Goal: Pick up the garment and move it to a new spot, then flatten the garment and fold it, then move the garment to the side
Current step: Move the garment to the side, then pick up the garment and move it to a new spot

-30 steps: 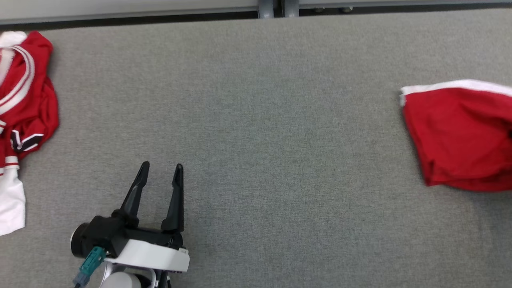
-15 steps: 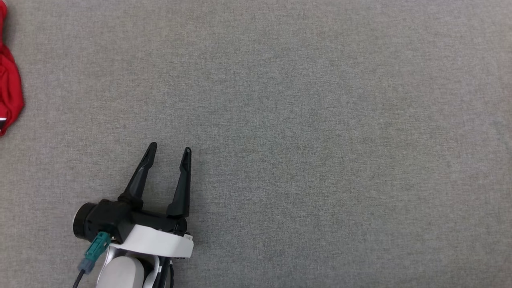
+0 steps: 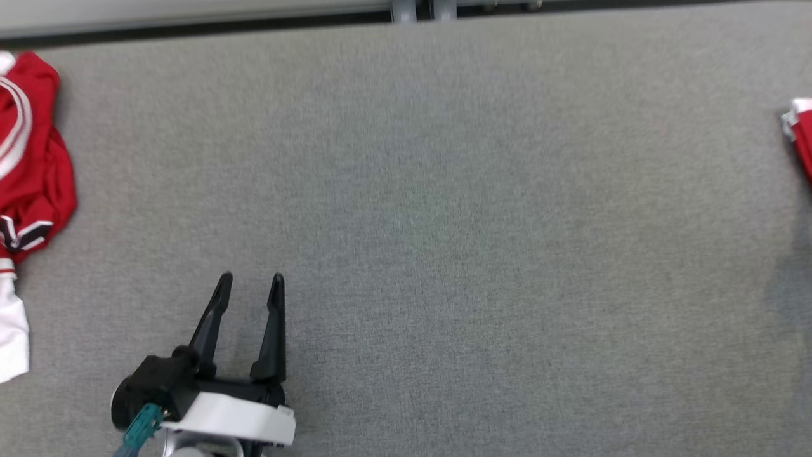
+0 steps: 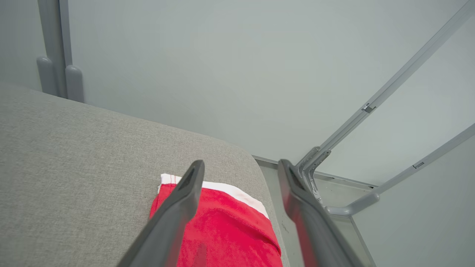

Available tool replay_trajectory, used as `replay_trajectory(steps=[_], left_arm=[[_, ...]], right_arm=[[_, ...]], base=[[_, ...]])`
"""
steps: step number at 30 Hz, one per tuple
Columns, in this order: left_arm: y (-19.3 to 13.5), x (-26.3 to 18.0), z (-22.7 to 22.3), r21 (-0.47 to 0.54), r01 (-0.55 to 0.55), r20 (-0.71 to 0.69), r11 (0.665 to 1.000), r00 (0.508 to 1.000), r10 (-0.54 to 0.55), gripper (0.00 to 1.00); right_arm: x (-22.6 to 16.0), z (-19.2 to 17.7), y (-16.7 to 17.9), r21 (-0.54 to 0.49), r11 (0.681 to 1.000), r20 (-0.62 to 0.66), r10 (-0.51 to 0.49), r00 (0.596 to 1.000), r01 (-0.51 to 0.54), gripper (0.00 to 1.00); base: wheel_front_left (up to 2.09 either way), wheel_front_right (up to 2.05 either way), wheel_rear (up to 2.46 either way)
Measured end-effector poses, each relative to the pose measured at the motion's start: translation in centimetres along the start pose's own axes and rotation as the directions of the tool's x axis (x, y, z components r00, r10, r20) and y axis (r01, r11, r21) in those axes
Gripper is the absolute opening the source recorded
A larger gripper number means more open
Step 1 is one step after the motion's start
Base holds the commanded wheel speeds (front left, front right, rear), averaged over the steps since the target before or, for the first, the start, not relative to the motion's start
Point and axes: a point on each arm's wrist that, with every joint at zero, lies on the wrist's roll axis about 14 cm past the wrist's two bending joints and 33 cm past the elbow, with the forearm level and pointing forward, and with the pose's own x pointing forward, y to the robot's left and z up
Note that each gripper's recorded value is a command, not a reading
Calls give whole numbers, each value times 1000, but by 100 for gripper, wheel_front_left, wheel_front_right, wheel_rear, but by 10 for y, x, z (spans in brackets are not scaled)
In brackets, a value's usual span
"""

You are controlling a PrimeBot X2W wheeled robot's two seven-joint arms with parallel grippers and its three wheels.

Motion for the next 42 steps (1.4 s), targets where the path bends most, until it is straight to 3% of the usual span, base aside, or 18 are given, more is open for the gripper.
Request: replay_trajectory(steps=[8,13,19,42], left_arm=[[15,-49,27,3,-77,67,997,995,77,100],[22,-81,34,8,-109,96,994,990,107,100],[35,-109,38,20,-153,122,988,981,149,100],[40,-121,40,19,-174,141,985,975,170,100]], right_arm=[[-88,21,77,166,977,236,95,967,-136,100],[-150,18,132,251,944,276,140,951,-212,100],[-193,25,155,325,918,313,123,942,-228,100],[-205,22,173,382,885,305,150,941,-265,100]], base=[[0,0,0],[0,0,0],[0,0,0],[0,0,0]])
